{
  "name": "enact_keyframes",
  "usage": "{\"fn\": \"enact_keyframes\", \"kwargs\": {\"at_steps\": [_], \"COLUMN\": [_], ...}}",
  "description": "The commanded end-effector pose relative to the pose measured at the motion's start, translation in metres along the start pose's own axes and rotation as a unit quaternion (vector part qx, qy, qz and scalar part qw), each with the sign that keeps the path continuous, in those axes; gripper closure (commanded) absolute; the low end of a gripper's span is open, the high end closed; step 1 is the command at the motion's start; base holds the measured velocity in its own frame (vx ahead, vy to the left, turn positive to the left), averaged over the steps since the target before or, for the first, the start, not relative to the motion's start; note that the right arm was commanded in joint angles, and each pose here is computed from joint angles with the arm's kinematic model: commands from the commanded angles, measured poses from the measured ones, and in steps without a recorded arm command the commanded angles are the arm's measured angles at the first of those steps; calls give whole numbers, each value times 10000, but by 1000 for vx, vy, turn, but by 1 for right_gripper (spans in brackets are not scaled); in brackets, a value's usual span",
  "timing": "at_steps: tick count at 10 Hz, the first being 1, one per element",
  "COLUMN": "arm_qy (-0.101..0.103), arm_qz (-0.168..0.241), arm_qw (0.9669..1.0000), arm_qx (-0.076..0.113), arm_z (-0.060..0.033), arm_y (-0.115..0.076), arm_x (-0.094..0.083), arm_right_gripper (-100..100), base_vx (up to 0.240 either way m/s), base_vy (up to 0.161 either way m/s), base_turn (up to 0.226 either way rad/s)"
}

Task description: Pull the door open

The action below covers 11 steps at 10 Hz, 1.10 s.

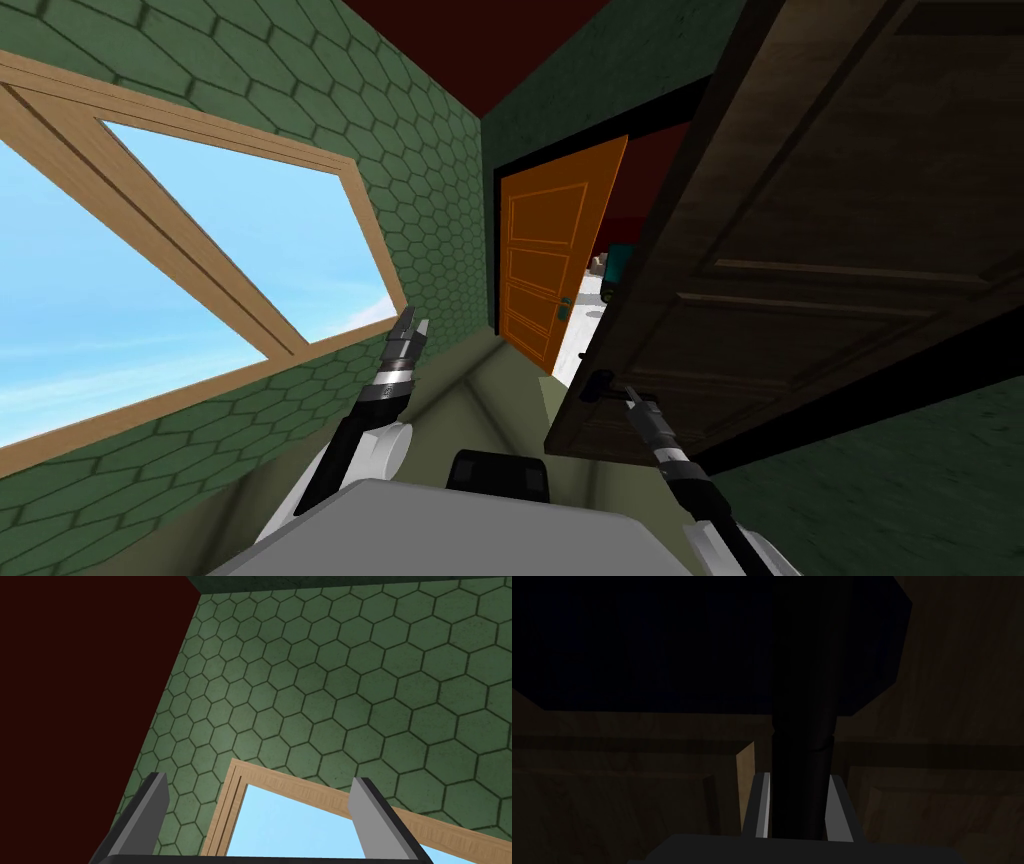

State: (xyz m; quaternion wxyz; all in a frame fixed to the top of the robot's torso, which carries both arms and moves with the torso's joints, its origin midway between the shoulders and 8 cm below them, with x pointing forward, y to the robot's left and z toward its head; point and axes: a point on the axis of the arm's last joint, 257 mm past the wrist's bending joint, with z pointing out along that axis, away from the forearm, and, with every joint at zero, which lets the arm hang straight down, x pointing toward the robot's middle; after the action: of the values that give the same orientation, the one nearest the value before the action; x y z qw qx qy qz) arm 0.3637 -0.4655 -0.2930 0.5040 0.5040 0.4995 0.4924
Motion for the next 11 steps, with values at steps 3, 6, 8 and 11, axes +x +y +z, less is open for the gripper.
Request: {"fn": "enact_keyframes", "kwargs": {"at_steps": [3,6,8,11], "arm_qy": [124,248,326,333], "arm_qz": [4,14,23,2], "arm_qw": [9999,9997,9995,9994], "arm_qx": [-18,-29,-34,-17], "arm_z": [-116,-230,-301,-344], "arm_y": [-1,-1,0,4], "arm_x": [-2,0,2,-41], "arm_right_gripper": [100,100,100,100], "base_vx": [-183,-203,-221,-156], "base_vy": [-64,-66,-70,-64], "base_turn": [165,166,144,91]}}
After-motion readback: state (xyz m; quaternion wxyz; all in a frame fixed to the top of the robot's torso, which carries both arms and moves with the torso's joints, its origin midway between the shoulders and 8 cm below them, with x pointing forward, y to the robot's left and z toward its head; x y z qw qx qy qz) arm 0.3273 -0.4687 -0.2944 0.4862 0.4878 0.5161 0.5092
